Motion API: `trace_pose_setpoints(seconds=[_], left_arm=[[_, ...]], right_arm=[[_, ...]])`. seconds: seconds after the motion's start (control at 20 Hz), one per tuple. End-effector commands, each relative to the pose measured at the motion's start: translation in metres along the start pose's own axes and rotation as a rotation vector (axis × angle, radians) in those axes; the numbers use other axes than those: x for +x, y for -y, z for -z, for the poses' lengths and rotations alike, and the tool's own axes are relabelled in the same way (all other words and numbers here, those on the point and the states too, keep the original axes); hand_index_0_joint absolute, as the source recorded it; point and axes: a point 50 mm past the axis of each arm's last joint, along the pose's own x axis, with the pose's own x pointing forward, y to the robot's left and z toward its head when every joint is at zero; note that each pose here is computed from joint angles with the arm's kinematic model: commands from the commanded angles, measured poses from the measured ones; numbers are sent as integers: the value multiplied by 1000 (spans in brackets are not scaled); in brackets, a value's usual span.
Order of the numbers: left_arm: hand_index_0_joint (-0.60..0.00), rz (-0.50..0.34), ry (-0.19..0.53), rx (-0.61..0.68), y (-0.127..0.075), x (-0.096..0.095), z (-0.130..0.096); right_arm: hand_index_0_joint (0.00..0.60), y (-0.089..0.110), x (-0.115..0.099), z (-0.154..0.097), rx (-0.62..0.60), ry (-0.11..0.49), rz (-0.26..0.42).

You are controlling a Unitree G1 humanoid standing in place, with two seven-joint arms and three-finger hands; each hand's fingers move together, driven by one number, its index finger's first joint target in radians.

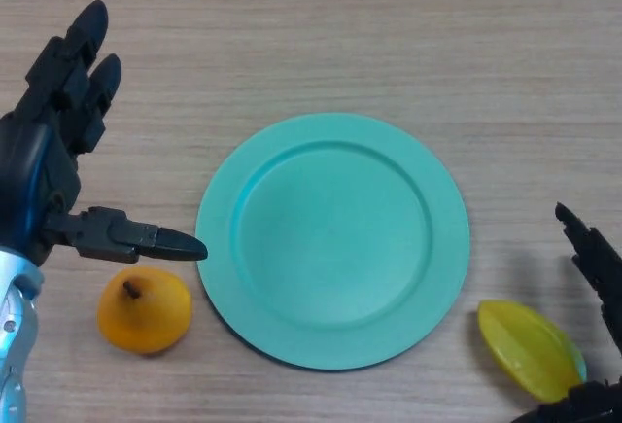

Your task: Pick up the yellow starfruit and place it on the plate

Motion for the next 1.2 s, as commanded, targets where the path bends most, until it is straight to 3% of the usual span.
trace_pose_setpoints(seconds=[0.05,0.15,0.2,0.25,0.3,0.35,0.4,0.45,0.85,1.0,1.2], left_arm=[[0,-53,219,75,-12,0,-35],[0,-54,220,79,-12,-1,-35],[0,-58,223,86,-13,-1,-37],[0,-58,223,87,-13,-1,-37],[0,-59,224,91,-13,-1,-37],[0,-59,226,96,-13,-1,-37],[0,-58,227,102,-13,-1,-37],[0,-58,227,103,-13,-1,-37],[0,-47,220,107,-14,-4,-38],[0,-50,225,100,-13,-5,-38],[0,-63,246,91,-14,-5,-41]], right_arm=[[0,11,-3,-15,-47,156,102],[0,9,-5,-10,-45,140,122],[49,8,-5,-8,-56,138,137],[149,8,-5,-8,-57,137,139],[300,8,-5,-7,-59,132,143],[400,7,-5,-6,-58,125,148],[543,8,-5,-5,-52,110,159],[600,8,-5,-5,-51,104,165],[600,9,0,-19,-44,136,128],[600,25,11,-39,-48,207,162],[600,32,26,-71,-42,278,125]])
